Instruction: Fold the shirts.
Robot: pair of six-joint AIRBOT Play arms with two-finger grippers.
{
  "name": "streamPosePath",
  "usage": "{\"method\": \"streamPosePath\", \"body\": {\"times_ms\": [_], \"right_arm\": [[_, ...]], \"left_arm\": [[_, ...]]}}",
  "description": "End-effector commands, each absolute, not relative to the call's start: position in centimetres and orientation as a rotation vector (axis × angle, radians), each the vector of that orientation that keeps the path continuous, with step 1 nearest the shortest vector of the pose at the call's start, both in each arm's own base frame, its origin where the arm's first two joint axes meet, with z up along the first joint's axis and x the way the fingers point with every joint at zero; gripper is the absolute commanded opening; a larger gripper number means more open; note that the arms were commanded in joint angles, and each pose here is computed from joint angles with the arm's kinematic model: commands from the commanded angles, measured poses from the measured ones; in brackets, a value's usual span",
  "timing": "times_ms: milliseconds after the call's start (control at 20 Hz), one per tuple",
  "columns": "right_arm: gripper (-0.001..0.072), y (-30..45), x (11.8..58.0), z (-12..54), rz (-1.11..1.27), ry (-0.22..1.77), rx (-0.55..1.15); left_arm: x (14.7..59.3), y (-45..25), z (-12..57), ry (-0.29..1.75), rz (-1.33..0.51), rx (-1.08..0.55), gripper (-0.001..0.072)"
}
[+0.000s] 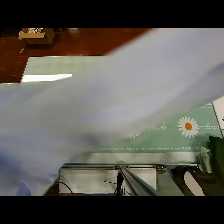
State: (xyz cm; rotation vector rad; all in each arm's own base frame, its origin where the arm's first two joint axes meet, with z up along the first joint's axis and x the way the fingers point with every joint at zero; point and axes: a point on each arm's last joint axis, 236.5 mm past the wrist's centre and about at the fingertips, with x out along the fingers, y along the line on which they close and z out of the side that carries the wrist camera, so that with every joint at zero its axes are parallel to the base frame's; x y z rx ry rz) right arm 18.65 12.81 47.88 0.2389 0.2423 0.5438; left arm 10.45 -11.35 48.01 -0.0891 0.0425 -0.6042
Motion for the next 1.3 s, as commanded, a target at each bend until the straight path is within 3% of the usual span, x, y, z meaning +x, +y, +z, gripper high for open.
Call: {"method": "streamPosePath", "body": {"times_ms": [0,150,250,350,550,750,900,1250], "right_arm": [[0.0026,12.4,17.0,47.2,0.503,0.301,0.257],[0.0025,11.8,18.0,46.5,0.469,0.339,0.299],[0.0025,10.7,20.4,43.3,0.431,0.487,0.297],[0.0025,9.7,23.3,38.4,0.429,0.706,0.251],[0.0026,5.5,33.6,30.5,0.335,0.913,0.213],[0.0026,3.1,43.2,20.0,0.305,1.099,0.240],[0.0026,2.3,49.0,13.3,0.286,1.134,0.289],[0.0028,1.6,55.1,4.4,0.229,1.143,0.407]], "left_arm": [[8.5,-12.5,48.4,0.075,-0.672,-0.180,0.0024],[8.9,-12.4,49.2,0.061,-0.668,-0.196,0.0024],[12.2,-11.7,46.1,0.202,-0.589,-0.154,0.0025],[16.9,-11.0,40.9,0.414,-0.502,-0.096,0.0026],[26.5,-13.1,31.5,0.705,-0.519,0.036,0.0025],[38.1,-15.6,23.0,0.814,-0.541,0.113,0.0026],[44.8,-16.9,15.0,0.900,-0.532,0.121,0.0026],[49.4,-17.1,0.7,1.115,-0.500,0.098,0.0027]]}}
